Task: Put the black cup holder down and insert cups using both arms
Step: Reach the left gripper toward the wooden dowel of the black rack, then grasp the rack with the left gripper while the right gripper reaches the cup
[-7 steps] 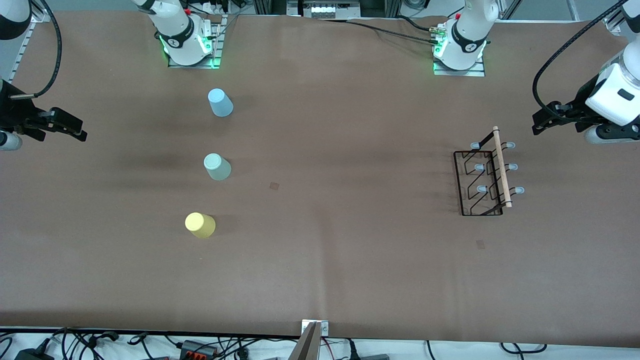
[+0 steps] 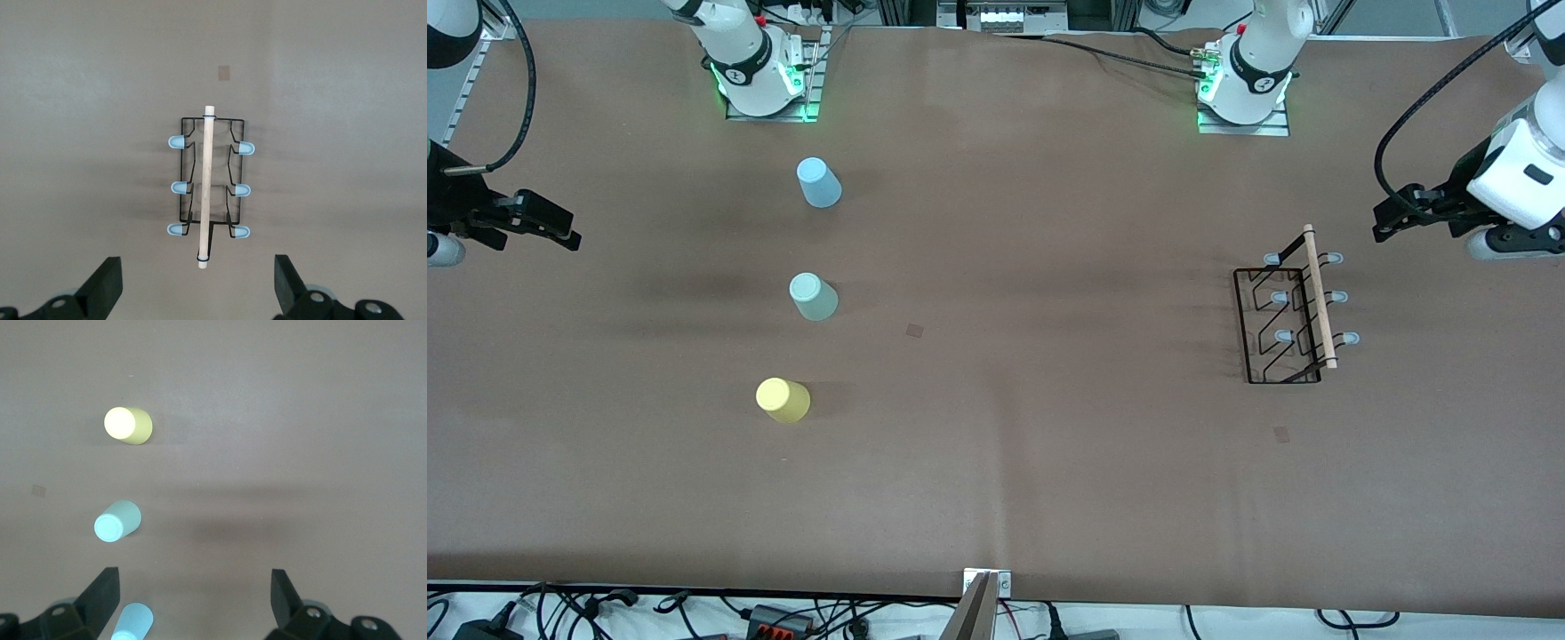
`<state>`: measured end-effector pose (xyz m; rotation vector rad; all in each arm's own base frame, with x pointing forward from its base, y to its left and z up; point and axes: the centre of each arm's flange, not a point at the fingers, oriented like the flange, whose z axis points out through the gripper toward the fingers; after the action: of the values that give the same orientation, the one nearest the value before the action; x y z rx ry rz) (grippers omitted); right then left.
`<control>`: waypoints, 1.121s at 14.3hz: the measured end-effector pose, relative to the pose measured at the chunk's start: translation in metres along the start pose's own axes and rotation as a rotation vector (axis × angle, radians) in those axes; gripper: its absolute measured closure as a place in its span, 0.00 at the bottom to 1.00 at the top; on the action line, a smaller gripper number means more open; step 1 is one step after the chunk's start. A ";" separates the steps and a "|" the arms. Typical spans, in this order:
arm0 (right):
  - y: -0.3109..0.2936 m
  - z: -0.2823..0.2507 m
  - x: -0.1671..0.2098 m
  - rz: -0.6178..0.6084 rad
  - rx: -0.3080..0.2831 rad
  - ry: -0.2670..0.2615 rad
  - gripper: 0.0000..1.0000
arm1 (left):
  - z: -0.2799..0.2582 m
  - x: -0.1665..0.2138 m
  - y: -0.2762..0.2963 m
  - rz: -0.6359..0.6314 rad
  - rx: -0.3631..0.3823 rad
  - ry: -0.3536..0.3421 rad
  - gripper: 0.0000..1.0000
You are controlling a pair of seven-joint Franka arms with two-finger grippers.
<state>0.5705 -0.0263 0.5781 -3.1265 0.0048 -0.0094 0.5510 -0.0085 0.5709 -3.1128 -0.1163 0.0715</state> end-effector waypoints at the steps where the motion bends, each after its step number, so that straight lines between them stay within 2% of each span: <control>1: 0.000 0.000 0.000 0.000 0.000 0.000 0.00 | 0.011 0.005 0.001 0.003 -0.002 -0.017 0.00; 5: 0.000 0.001 0.000 0.000 0.000 -0.003 0.00 | 0.092 0.036 0.021 0.039 -0.022 -0.010 0.00; 8: 0.000 0.001 0.000 0.000 0.000 -0.004 0.00 | 0.146 0.031 0.020 0.060 -0.024 -0.030 0.00; 10: 0.000 0.005 0.000 0.000 0.001 -0.014 0.00 | 0.166 0.025 0.015 0.058 -0.024 -0.014 0.02; 12: -0.005 0.024 0.003 -0.010 0.002 -0.064 0.00 | 0.191 0.014 0.009 0.053 -0.025 0.011 0.03; 16: -0.028 0.098 0.028 -0.046 0.000 -0.164 0.00 | 0.219 -0.002 0.006 0.052 -0.023 0.006 0.09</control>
<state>0.5989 0.0032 0.4804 -3.1156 -0.0696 0.2457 0.5397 -0.0090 0.3516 -3.1392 -0.0364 0.0616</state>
